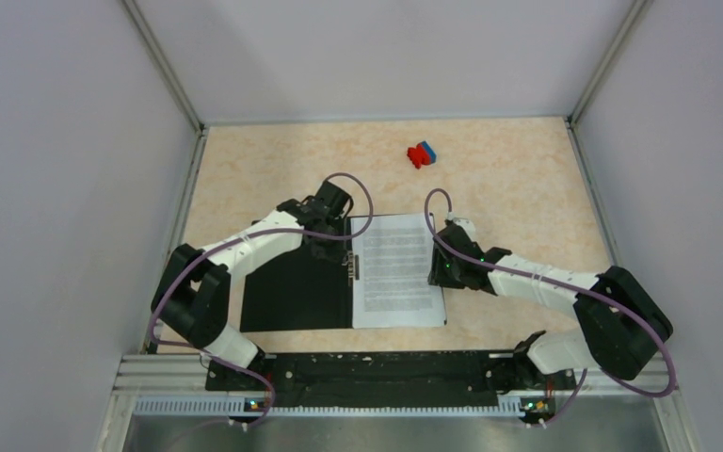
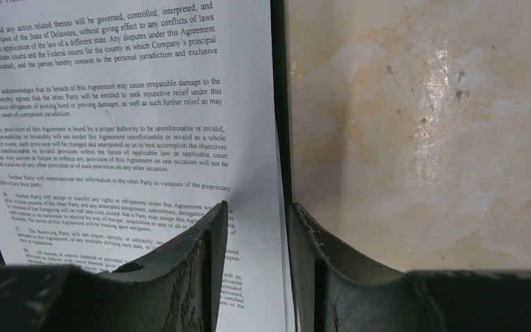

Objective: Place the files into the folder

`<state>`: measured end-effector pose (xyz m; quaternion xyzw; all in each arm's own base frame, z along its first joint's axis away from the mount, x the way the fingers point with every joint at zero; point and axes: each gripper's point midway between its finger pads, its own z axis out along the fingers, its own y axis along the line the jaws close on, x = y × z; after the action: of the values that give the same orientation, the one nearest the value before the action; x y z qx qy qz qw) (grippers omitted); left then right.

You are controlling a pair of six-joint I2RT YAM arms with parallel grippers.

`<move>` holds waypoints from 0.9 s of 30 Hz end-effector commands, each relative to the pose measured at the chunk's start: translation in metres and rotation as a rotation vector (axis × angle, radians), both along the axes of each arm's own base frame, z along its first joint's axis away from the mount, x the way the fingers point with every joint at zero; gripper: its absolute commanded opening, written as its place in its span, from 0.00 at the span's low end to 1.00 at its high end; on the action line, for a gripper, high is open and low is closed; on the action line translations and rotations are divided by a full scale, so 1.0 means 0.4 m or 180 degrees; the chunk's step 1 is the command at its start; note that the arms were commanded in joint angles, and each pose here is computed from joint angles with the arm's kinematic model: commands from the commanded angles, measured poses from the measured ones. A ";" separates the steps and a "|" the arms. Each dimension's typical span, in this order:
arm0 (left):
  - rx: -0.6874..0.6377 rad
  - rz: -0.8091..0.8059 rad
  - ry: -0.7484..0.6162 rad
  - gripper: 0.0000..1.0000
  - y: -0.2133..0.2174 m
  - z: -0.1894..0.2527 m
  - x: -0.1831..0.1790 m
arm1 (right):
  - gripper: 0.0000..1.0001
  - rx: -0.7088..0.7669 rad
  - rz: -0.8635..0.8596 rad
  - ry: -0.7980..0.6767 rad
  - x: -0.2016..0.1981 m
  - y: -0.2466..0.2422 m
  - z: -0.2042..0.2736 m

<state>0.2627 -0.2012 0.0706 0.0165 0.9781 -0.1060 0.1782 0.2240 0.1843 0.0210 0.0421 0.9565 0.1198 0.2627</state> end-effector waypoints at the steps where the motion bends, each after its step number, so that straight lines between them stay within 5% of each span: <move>1: -0.0054 -0.0009 -0.0088 0.27 -0.015 0.031 0.010 | 0.38 -0.0075 -0.0017 0.0063 -0.005 -0.008 -0.022; 21: -0.0107 -0.0071 0.0153 0.19 -0.049 -0.035 -0.044 | 0.38 -0.0075 -0.0021 0.0075 -0.008 -0.009 -0.027; 27: -0.0050 -0.0070 0.0205 0.10 -0.043 -0.061 -0.052 | 0.38 -0.0070 -0.0023 0.0082 -0.008 -0.008 -0.029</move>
<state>0.2492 -0.2162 0.0588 0.0207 0.9797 -0.1178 0.1606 0.2262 0.1860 0.0208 0.0427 0.9553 0.1223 0.2658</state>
